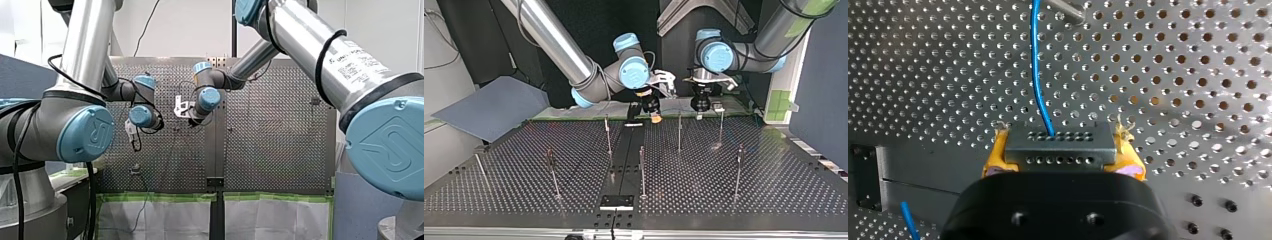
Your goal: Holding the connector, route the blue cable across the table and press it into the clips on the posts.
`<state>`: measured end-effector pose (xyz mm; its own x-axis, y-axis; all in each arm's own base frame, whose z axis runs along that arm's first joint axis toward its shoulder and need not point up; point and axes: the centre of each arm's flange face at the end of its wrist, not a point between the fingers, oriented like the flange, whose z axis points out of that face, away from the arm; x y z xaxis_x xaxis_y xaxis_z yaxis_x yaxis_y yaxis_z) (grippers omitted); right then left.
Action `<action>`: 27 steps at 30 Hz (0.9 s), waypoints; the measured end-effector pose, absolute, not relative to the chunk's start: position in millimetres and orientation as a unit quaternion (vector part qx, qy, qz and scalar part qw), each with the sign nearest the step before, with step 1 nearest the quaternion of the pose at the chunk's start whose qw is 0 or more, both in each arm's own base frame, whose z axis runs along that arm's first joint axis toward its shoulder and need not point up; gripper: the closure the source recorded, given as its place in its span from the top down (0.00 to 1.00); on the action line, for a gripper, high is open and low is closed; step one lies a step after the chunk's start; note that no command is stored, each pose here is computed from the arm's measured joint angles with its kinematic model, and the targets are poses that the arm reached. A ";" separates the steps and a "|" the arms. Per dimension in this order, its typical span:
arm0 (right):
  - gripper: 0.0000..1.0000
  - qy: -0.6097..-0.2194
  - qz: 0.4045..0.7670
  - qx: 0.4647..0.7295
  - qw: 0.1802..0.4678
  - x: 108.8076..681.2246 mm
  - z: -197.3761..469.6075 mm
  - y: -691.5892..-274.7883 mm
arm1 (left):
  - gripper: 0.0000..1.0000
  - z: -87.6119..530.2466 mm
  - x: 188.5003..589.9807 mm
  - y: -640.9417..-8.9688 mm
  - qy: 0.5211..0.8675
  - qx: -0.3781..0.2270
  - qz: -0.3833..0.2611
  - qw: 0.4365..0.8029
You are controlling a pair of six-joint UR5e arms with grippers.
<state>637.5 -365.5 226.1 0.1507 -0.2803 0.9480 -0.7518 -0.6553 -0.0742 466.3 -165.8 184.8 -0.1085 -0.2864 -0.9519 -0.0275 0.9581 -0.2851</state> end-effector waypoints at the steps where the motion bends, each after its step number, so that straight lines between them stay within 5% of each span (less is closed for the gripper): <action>1: 0.00 -0.355 0.547 0.727 0.215 637.3 225.1 -366.0 | 0.00 181.6 466.8 -166.0 0.741 -0.106 -0.097 0.656; 27: 0.00 -0.368 0.533 0.733 0.211 633.5 192.2 -378.7 | 0.00 139.4 495.2 -160.8 0.747 -0.109 -0.101 0.649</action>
<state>633.5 -378.7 192.2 0.1624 -0.3142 0.9354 -0.7630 -0.6410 -0.0828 495.2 -160.8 139.4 -0.1352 -0.2930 -0.9465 -0.0317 0.9561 -0.2914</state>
